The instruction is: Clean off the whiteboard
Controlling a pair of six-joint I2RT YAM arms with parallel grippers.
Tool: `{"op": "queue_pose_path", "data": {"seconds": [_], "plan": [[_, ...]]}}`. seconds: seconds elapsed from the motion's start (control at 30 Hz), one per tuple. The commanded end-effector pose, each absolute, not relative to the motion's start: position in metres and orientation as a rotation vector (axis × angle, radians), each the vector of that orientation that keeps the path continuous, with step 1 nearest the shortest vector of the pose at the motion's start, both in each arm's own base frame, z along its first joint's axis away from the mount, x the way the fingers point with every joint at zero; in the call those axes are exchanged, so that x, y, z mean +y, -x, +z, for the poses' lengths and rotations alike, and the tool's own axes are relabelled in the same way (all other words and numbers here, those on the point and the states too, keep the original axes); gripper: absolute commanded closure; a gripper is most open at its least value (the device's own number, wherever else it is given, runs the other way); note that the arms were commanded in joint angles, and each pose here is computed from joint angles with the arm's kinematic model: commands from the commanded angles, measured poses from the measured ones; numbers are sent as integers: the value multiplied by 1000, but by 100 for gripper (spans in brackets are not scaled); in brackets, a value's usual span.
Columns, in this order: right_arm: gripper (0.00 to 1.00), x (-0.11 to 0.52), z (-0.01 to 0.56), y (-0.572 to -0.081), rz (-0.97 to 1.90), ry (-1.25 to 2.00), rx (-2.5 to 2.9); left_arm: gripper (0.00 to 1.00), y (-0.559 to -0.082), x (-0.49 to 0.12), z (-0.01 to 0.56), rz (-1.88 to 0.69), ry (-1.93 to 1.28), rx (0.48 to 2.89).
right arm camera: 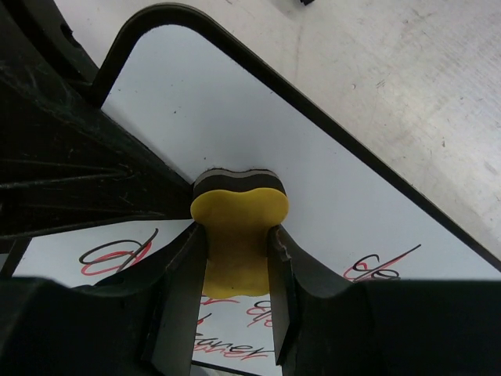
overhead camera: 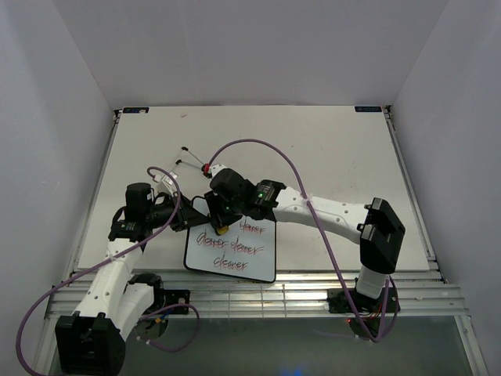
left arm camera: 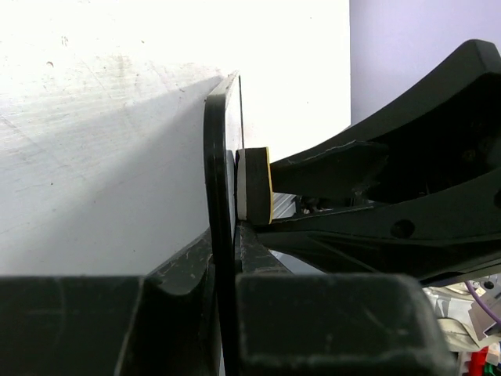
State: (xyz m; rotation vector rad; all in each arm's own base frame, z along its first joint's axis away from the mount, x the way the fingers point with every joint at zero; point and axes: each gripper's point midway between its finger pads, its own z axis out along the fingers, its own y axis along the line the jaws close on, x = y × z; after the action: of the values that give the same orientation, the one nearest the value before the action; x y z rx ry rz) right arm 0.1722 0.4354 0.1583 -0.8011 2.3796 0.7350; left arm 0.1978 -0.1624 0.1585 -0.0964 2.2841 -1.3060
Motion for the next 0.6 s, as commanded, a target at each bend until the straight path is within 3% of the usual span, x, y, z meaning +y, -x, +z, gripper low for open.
{"op": "queue_pose_path", "data": {"seconds": [0.0,0.3,0.57], "plan": [[75,471,154,-139,888,888,2418,100,-194,-178,206,-1395,-205,2061],[77,457,136,-143,817,851,2472,100,-192,-178,209,-1390,-208,2049],[77,373,78,-161,617,728,2601,100,-198,-173,207,-1331,-157,2056]]}}
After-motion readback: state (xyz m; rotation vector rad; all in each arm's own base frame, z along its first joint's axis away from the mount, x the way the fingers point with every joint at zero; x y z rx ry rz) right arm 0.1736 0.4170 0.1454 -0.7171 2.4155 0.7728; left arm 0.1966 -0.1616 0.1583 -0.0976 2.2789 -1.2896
